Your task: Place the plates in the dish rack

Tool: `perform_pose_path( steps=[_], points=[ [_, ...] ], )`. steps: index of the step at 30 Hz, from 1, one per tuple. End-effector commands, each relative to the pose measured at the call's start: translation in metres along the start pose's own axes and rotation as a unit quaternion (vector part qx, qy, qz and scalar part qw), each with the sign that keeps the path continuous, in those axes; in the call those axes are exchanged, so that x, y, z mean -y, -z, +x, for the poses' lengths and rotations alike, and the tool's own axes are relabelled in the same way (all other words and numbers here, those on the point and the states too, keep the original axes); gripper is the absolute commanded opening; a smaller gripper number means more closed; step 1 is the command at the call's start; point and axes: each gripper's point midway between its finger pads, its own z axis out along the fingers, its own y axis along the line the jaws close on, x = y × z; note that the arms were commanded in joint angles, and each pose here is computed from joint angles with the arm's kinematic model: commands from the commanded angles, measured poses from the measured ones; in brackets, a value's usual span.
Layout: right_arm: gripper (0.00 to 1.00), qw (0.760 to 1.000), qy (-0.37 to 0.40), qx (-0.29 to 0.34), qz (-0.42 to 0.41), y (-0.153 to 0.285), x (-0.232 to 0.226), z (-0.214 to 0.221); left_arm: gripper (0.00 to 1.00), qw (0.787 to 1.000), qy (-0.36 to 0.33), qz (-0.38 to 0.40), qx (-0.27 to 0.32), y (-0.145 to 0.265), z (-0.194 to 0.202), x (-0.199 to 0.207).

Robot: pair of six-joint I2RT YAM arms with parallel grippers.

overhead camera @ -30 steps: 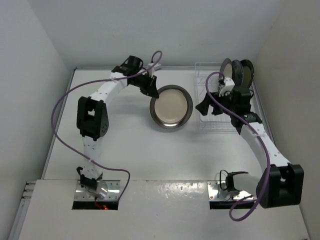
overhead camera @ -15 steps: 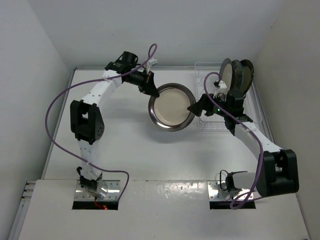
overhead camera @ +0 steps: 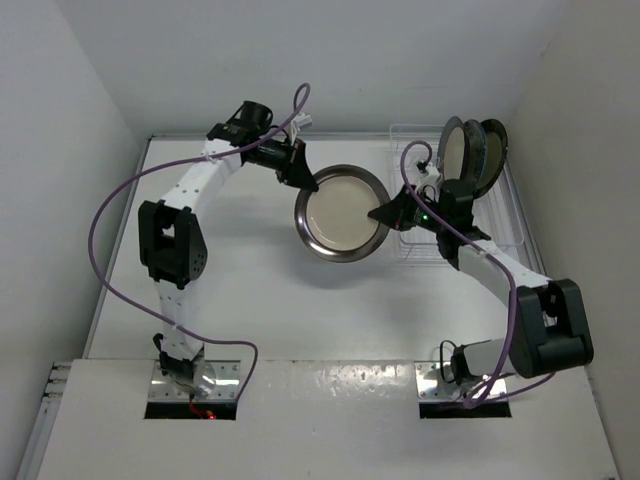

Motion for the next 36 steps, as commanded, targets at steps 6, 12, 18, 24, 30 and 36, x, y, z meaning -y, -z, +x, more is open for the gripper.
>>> perform_pose_path(
  steps=[6,12,18,24,30,36],
  points=[
    [0.00,0.991,0.057,0.124,0.004,0.017,-0.031,-0.063,0.92,0.999,-0.023,-0.038,0.015,0.013,-0.023,0.021],
    [0.00,0.978,0.057,0.191,0.063,0.031,-0.025,-0.096,0.99,0.976,-0.041,-0.213,0.021,0.040,-0.048,-0.024],
    [0.00,0.931,0.121,0.272,0.213,0.065,-0.009,-0.174,0.99,0.903,-0.042,-0.427,0.028,0.101,-0.064,-0.074],
    [0.00,0.846,0.213,0.330,0.359,0.109,0.008,-0.238,0.99,0.898,-0.031,-0.440,0.007,0.106,-0.042,-0.080],
    [0.00,0.753,0.307,0.333,0.477,0.136,0.025,-0.296,0.99,0.899,-0.021,-0.437,-0.001,0.105,-0.032,-0.087],
    [0.00,0.697,0.356,0.304,0.543,0.136,0.051,-0.314,0.99,0.900,-0.013,-0.435,-0.006,0.104,-0.026,-0.093]
  ],
)
